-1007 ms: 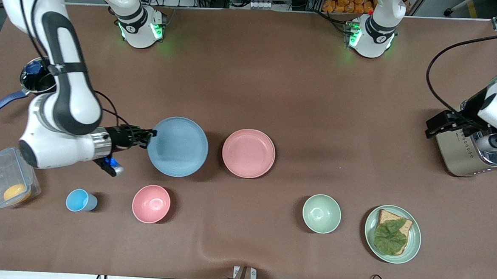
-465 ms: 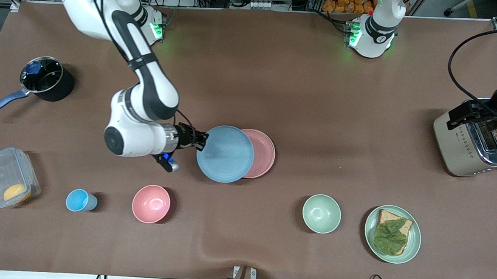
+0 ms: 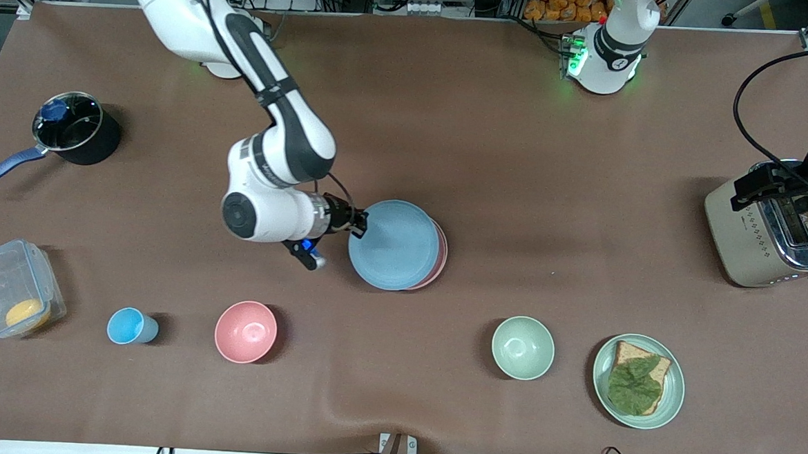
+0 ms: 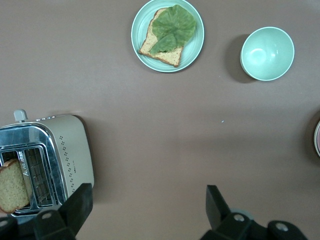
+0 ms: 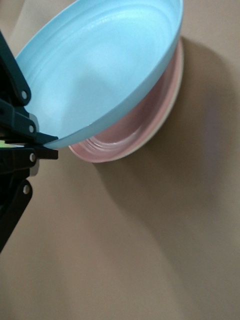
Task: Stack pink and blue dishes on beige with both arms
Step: 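Carry the blue plate onto the pink plate with the right gripper, then open the right gripper to release the blue plate on the stack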
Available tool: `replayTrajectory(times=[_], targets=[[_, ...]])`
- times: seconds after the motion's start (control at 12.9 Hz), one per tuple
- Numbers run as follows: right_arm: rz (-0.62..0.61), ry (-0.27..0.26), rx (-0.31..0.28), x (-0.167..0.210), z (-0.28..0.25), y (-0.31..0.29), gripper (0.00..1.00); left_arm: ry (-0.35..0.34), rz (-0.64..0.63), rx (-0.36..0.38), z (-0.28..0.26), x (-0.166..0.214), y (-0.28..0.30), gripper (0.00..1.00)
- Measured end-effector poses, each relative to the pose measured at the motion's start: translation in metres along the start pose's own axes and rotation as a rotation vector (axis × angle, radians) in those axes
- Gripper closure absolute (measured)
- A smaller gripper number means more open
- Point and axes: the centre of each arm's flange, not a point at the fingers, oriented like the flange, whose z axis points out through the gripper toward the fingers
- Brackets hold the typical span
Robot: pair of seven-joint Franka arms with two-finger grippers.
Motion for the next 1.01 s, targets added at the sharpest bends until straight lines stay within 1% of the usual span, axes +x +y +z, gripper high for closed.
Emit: replayTrajectory(times=[0.15, 0.54, 0.85, 0.93, 1.01], targets=[[-0.001, 0.007, -0.011, -0.010, 0.017, -0.003, 0.96, -0.002, 0.001, 0.000, 0.000, 0.000, 0.001, 0.00], [0.008, 0.016, -0.020, -0.006, 0.023, 0.003, 0.96, -0.019, 0.000, 0.000, 0.001, -0.003, 0.000, 0.00], [0.005, 0.043, -0.030, 0.002, 0.018, 0.005, 0.96, -0.020, 0.001, 0.000, 0.001, -0.003, 0.001, 0.00], [0.005, 0.047, -0.031, 0.003, 0.017, 0.006, 0.91, -0.020, 0.001, 0.000, 0.001, -0.003, 0.000, 0.00], [0.008, 0.053, -0.029, 0.006, 0.014, 0.006, 0.81, -0.020, 0.001, 0.000, 0.001, -0.003, 0.000, 0.00]])
